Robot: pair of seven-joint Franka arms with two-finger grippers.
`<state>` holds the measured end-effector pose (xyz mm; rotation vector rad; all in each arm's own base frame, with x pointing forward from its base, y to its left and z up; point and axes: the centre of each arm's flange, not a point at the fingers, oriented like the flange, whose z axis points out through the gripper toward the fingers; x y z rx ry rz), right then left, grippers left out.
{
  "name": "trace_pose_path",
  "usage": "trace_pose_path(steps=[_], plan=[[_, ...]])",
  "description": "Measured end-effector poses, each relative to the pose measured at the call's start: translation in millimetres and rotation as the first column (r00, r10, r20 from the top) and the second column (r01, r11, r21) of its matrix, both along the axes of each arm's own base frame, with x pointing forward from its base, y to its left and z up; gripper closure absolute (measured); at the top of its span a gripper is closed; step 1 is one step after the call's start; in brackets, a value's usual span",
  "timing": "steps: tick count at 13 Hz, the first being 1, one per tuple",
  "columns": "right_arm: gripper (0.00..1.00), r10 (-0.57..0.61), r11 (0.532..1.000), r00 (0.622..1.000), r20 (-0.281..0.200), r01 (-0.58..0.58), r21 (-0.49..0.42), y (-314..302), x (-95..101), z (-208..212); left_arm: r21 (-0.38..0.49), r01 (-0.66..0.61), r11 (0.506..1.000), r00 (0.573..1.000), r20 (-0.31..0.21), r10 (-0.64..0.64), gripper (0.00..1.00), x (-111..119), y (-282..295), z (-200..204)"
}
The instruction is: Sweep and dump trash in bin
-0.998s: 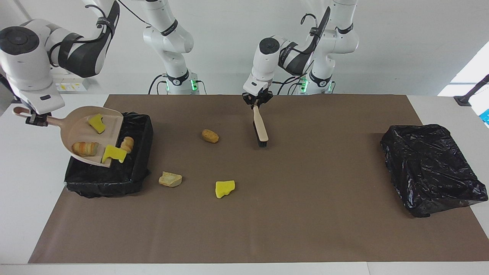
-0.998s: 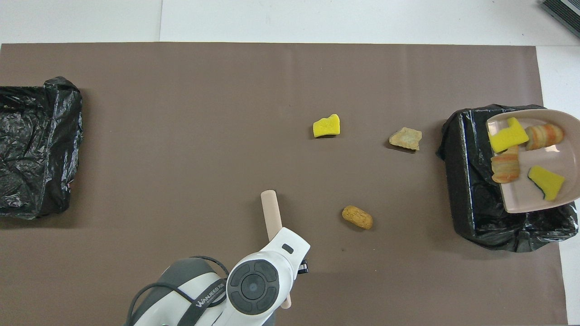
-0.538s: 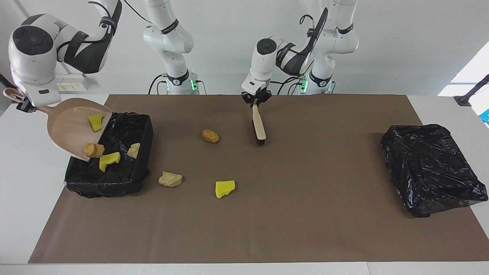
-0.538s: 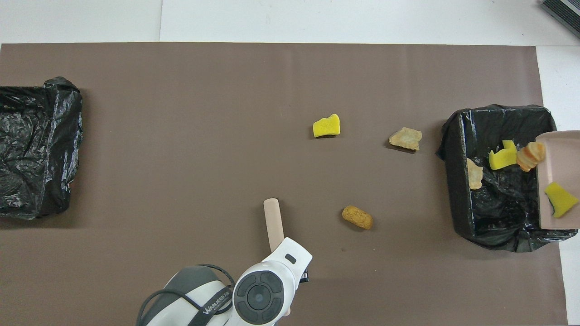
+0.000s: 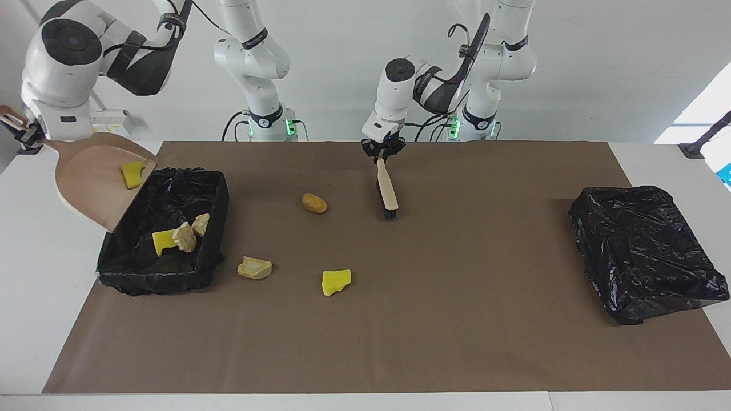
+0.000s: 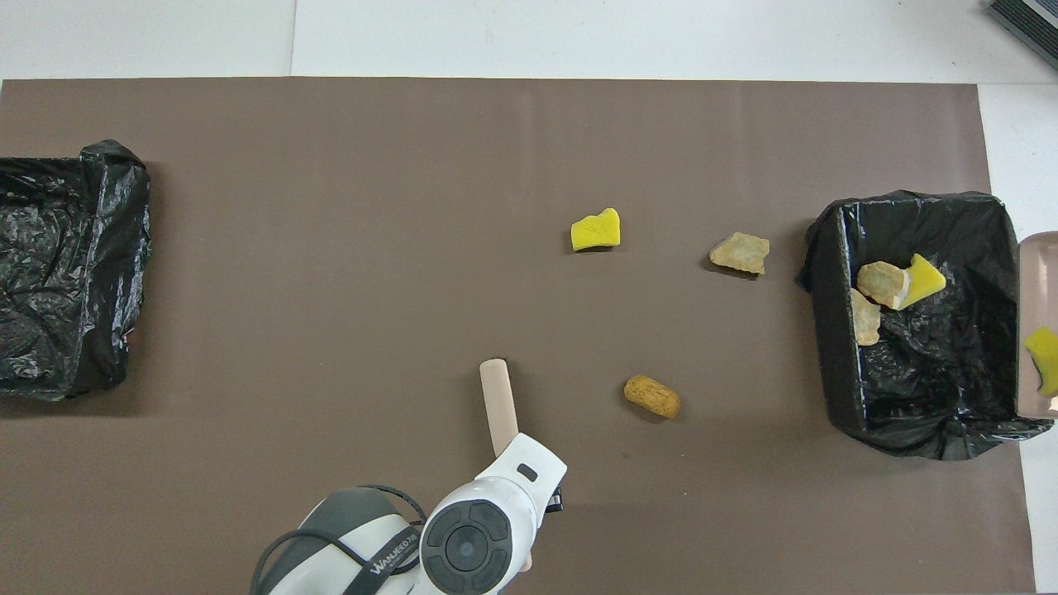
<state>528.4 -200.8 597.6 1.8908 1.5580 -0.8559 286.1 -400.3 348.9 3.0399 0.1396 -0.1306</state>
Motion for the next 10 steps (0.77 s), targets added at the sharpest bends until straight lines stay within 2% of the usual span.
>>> trace_pose_path(steps=[2,7,10], plan=[[0.69,0.011,0.999,1.0,0.019,-0.01,-0.04,13,5.1,3,-0.004,-0.006,1.0,1.0,0.004,0.006,0.74,1,1,-2],[0.69,0.028,0.995,1.0,0.008,-0.027,-0.096,37,5.0,16,-0.011,0.001,1.0,1.0,0.014,-0.001,0.74,1,5,-12],[0.69,0.029,0.995,0.999,0.015,-0.027,-0.101,41,3.2,21,-0.013,0.023,1.0,1.0,0.018,-0.023,0.74,1,4,-12]])
